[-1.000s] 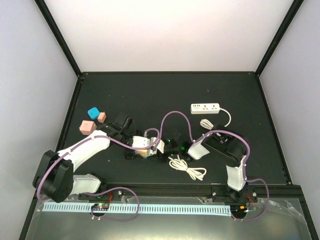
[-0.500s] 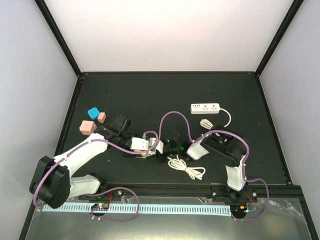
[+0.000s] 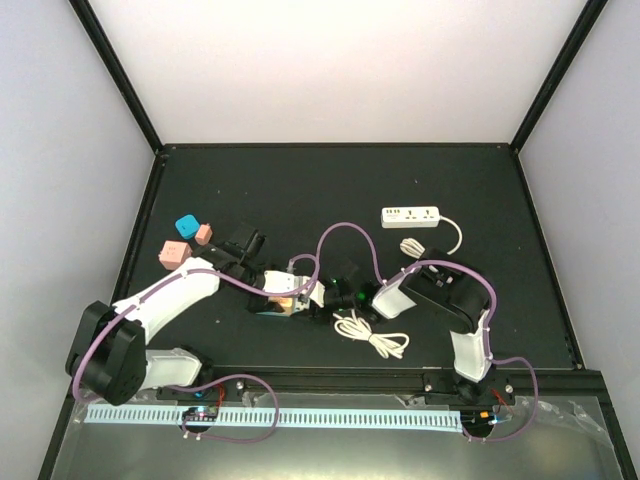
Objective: Pull the plug off the socket
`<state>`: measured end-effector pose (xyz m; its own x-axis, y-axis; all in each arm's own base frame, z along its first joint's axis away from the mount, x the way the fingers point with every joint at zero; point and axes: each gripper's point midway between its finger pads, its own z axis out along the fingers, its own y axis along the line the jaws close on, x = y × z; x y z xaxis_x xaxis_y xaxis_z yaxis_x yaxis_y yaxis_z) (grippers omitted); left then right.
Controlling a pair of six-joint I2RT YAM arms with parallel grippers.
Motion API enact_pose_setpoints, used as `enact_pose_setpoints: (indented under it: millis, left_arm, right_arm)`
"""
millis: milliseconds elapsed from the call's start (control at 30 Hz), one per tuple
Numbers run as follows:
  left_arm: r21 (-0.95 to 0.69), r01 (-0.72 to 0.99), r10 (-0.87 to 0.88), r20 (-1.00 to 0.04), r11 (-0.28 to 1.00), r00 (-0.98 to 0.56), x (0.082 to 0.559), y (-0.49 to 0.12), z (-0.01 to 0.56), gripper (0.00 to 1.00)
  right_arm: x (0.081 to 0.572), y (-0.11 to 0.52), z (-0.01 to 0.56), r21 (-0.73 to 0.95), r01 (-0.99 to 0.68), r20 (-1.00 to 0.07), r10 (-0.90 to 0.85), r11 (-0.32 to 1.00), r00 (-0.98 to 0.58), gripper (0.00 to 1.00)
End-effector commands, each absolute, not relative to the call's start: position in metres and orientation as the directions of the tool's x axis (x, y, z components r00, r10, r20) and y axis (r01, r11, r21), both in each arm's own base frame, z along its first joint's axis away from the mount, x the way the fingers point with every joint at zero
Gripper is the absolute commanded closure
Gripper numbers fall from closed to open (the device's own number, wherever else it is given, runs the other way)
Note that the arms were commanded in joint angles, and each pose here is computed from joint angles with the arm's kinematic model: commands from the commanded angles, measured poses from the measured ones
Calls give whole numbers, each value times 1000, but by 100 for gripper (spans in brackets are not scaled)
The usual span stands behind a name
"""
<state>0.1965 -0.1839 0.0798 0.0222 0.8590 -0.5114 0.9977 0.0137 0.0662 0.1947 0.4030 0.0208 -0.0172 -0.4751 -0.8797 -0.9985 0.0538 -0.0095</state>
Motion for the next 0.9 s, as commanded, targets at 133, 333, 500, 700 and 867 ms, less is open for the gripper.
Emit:
enact_pose_setpoints:
  millis: [133, 333, 500, 700, 867]
  left_arm:
    - [182, 980, 775, -607, -78, 175, 185, -198, 109, 74]
    - [276, 960, 779, -591, -46, 207, 191, -191, 113, 74]
    - [235, 972, 823, -548, -23, 152, 198, -184, 107, 75]
    - [235, 970, 808, -582, 60, 91, 211, -174, 128, 75]
    - [217, 963, 822, -570, 159, -7, 229, -151, 141, 74]
  right_arm:
    - [204, 390, -17, 3, -993, -807, -586, 119, -72, 99]
    - [204, 389, -19, 8, -993, -805, -589, 116, -75, 99]
    - [203, 388, -19, 5, -993, -803, -591, 114, -72, 99]
    - [205, 381, -17, 7, -993, -803, -591, 121, -78, 99]
    - [209, 376, -16, 17, -990, -801, -591, 137, -95, 94]
